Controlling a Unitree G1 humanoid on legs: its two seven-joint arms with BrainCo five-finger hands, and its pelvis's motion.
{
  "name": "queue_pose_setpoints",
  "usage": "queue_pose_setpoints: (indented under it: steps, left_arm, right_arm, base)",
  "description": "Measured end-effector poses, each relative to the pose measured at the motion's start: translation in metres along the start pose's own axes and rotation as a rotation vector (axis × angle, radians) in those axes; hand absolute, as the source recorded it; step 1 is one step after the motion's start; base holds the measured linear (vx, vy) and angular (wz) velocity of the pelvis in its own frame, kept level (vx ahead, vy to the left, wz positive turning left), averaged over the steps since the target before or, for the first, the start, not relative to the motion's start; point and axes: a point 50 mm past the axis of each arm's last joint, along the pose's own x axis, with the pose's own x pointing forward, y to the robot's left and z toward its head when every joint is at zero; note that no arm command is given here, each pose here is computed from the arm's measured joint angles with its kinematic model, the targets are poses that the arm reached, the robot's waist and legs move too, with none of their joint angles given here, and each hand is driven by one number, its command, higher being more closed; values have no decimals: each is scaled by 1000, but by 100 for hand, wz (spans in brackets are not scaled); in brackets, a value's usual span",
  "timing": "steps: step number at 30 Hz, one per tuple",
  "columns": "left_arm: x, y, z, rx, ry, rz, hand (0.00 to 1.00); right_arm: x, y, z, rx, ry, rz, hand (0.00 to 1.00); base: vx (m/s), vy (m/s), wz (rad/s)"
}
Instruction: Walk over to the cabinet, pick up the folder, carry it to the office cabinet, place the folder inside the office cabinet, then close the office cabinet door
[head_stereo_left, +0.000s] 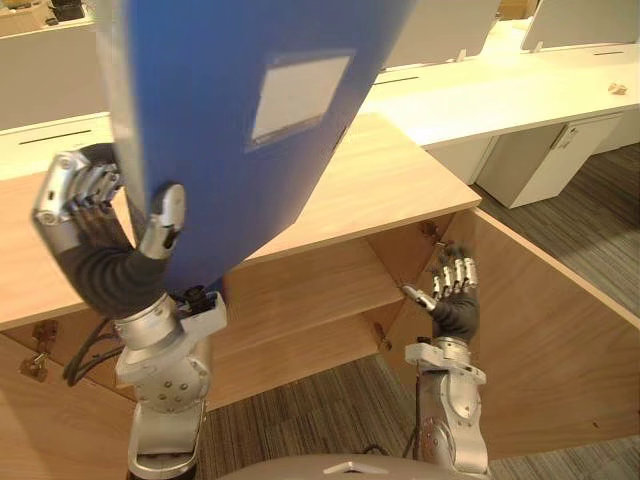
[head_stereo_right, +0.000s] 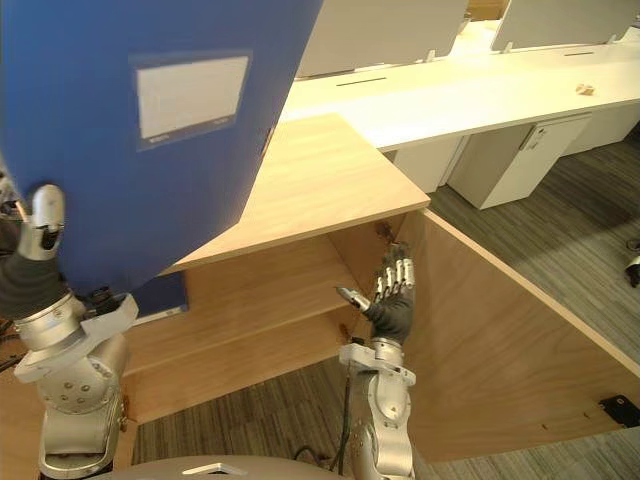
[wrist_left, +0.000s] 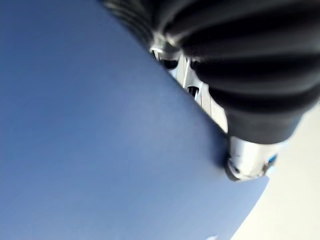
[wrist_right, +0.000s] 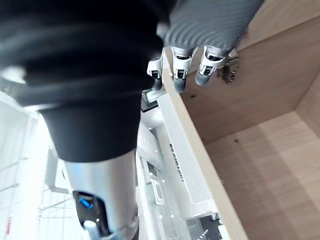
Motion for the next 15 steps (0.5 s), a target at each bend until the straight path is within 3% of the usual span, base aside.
queue_pose_setpoints:
  steps: [6,15]
  left_arm:
    - [2,4,-2,-86,36,14,100]
    - [2,4,-8,-163,80,-49,100]
  right_arm:
    - [6,12,31,30,-158,39,0]
    - [32,43,58,105,-326,222,0]
  base:
    - [-33,-31,-6]
    - [-16,-19,-1]
